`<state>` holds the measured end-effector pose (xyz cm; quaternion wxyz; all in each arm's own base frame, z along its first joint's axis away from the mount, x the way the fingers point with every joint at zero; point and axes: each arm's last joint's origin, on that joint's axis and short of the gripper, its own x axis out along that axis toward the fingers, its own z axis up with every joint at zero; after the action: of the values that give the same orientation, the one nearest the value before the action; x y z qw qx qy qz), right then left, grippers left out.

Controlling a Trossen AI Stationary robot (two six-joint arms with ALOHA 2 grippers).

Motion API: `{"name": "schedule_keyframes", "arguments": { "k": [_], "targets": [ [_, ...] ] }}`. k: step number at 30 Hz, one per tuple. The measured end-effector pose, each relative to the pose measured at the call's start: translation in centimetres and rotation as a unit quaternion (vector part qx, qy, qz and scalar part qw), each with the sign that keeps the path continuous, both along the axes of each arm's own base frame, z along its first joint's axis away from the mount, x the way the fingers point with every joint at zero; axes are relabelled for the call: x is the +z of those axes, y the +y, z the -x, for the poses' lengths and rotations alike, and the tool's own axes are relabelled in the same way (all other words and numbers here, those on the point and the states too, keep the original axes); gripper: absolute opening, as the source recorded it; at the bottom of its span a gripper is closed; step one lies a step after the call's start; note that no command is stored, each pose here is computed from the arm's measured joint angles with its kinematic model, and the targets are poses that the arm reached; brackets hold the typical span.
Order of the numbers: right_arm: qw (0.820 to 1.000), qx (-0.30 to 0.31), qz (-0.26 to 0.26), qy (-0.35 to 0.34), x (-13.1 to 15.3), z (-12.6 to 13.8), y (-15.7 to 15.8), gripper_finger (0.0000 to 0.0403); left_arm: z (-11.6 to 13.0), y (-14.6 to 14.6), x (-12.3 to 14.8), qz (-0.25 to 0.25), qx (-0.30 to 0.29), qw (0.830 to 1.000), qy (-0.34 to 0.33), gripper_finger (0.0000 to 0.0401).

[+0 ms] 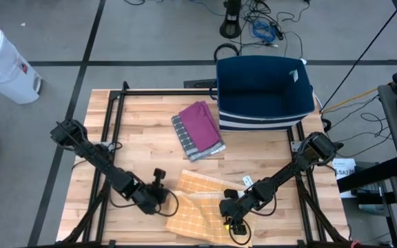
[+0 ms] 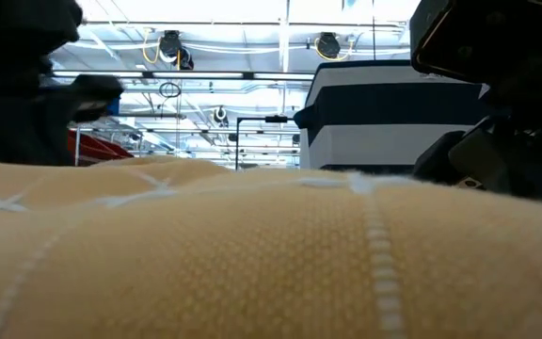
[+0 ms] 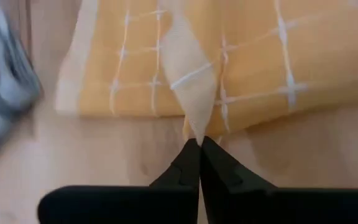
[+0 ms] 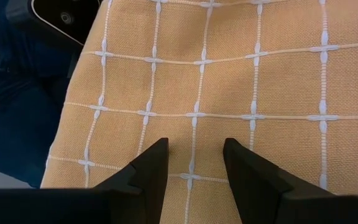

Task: Fold towel
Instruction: Fold the orange checkered towel

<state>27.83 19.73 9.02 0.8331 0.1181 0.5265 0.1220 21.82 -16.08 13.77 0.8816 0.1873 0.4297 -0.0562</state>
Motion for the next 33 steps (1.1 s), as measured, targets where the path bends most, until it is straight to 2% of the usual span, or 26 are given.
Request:
{"name": "schedule_keyframes", "arguments": {
  "k": [3,5,8,11,18,23,25,26,29,33],
  "targets": [
    [1.000,0.000,0.000,0.001,0.0,0.0,0.0,0.0148,-1.0,0.4,0.8,-0.073,-0.070,0.995,0.009,0.0002],
    [1.000,0.000,0.000,0.001,0.0,0.0,0.0,0.0148,-1.6,0.6,1.8,-0.138,-0.099,0.985,0.016,0.0002],
    [1.000,-0.003,-0.001,0.002,0.0,0.0,0.0,0.0148,-2.5,0.9,3.5,-0.232,-0.136,0.963,0.029,0.0001],
    [1.000,-0.003,-0.002,0.002,0.0,0.0,0.0,0.0148,-3.5,1.2,5.1,-0.299,-0.170,0.938,0.038,0.0001],
    [1.000,-0.012,-0.006,0.006,0.0,0.0,0.0,0.0148,-4.6,1.5,7.8,-0.385,-0.252,0.885,0.072,0.0001],
    [1.000,-0.012,-0.007,0.006,0.0,0.0,0.0,0.0148,-4.9,1.1,8.7,-0.417,-0.297,0.856,0.072,0.0001],
    [1.000,-0.012,-0.007,0.006,0.0,0.0,0.0,0.0148,-4.9,0.8,8.9,-0.420,-0.300,0.855,0.061,0.0001],
    [1.000,-0.012,-0.007,0.006,0.0,0.0,0.0,0.0148,-5.0,0.7,8.9,-0.413,-0.296,0.859,0.055,0.0001],
    [1.000,-0.012,-0.007,0.005,0.1,0.0,0.0,0.0148,-5.3,1.3,8.8,-0.364,-0.259,0.893,0.054,0.0013],
    [1.000,-0.020,-0.008,-0.006,0.9,0.0,-0.1,0.0148,-5.5,2.9,8.4,-0.300,-0.189,0.932,0.078,0.0061]
  ]
}}
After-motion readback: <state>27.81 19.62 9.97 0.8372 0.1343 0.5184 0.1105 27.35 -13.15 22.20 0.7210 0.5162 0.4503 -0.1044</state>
